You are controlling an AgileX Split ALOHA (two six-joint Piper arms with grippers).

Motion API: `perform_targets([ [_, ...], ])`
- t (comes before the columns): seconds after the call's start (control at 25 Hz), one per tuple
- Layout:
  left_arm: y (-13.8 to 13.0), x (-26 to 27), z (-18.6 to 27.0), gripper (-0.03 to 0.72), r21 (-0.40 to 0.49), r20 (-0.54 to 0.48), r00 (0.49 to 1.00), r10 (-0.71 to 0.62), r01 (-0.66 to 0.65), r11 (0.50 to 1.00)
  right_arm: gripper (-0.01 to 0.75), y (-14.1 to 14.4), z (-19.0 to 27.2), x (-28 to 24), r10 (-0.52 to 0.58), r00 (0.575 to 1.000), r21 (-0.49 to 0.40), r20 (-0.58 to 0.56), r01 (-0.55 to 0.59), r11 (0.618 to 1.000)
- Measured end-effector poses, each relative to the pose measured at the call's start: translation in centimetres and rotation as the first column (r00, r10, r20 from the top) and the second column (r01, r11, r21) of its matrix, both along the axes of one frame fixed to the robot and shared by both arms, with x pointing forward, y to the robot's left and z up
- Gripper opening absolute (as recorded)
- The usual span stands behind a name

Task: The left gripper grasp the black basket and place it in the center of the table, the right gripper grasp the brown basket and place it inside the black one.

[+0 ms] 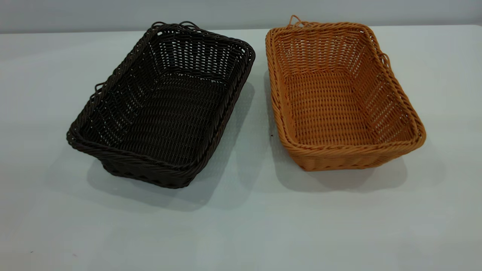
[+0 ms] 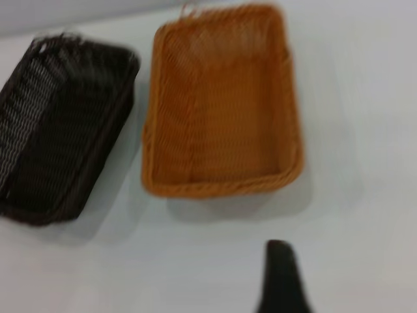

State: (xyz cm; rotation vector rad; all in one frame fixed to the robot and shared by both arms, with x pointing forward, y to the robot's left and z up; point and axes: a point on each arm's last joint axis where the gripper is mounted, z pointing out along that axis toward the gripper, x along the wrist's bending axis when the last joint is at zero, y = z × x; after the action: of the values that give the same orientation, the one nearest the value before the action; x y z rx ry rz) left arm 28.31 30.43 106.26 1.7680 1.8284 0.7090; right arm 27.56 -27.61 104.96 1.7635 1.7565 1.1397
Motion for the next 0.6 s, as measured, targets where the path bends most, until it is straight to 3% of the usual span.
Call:
perform_targets([
  [0.12, -0.1, 4.1, 0.4, 0.458, 0.016, -0.095, 0.995, -0.024, 0.026, 1.000, 0.540, 0.4, -0.6, 3.2, 0.041, 0.991, 0.007, -0.130, -0.041, 0.999],
  [0.28, -0.3, 9.3, 0.1, 0.475, 0.018, -0.168, 0.985, -0.038, 0.042, 0.999, 0.580, 1.4, -2.5, 7.5, 0.123, 0.941, 0.089, -0.314, -0.100, 0.991],
  [0.4, -0.4, 12.6, -0.6, 0.482, 0.022, -0.190, 0.980, -0.057, 0.062, 0.998, 0.583, 2.5, -4.3, 10.3, 0.191, 0.885, 0.211, -0.426, -0.108, 0.971],
  [0.6, -1.1, 16.8, -2.2, 0.483, -0.040, -0.224, 0.971, -0.077, 0.070, 0.997, 0.583, 4.9, -7.8, 14.0, 0.271, 0.766, 0.450, -0.583, 0.027, 0.892],
])
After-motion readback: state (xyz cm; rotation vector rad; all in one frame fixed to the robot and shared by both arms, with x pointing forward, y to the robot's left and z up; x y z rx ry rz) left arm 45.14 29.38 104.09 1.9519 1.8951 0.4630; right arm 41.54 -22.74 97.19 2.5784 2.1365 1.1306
